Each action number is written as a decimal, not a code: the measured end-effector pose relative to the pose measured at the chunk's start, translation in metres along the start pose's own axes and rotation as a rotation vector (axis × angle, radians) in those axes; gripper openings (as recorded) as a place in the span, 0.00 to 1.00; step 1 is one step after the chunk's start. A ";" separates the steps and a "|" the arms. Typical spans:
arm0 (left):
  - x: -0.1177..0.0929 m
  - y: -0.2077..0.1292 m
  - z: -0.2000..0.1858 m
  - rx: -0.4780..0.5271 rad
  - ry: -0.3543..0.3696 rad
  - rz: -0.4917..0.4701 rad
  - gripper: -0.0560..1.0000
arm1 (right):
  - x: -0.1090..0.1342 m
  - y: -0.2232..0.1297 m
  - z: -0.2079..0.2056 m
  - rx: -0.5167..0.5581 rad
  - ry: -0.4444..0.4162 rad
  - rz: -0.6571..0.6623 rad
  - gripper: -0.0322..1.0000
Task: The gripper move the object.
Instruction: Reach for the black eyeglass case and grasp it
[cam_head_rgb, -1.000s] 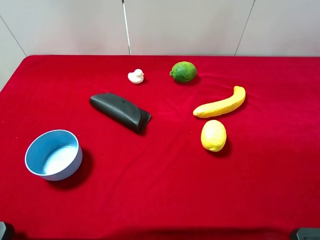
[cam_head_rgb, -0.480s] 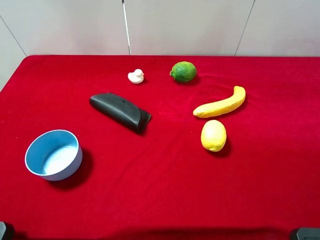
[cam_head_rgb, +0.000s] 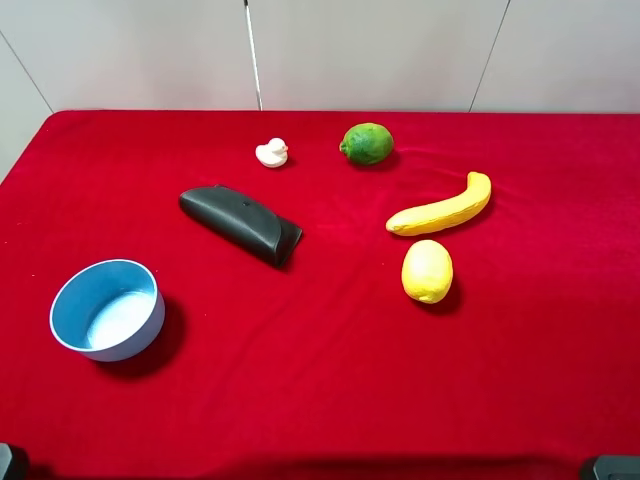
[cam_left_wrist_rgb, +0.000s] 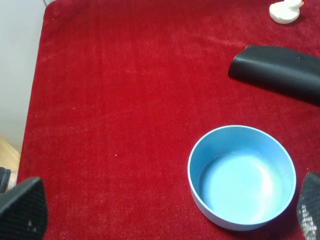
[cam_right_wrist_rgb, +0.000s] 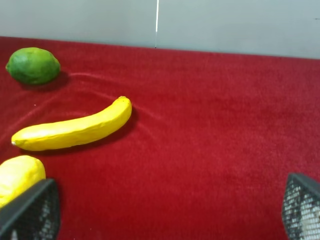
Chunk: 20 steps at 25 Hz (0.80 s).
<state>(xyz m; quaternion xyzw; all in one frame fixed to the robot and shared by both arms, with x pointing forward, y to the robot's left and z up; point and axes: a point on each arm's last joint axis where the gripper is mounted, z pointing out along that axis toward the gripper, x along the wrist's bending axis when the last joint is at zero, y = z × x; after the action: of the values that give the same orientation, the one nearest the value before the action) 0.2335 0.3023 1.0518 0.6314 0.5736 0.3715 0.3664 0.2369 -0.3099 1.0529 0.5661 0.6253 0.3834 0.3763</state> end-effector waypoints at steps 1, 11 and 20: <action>0.000 0.000 0.000 0.000 0.000 0.000 0.99 | 0.000 0.000 0.000 0.000 0.000 0.000 0.70; 0.000 0.000 0.000 0.000 0.000 0.000 0.99 | 0.000 0.000 0.000 0.000 0.000 0.000 0.70; 0.000 0.000 0.000 0.000 0.000 0.000 0.99 | 0.000 0.000 0.000 0.000 0.000 0.000 0.70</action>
<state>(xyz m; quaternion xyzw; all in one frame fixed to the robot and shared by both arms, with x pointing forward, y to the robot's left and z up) 0.2335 0.3023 1.0518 0.6314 0.5736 0.3715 0.3664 0.2369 -0.3099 1.0529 0.5661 0.6253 0.3834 0.3763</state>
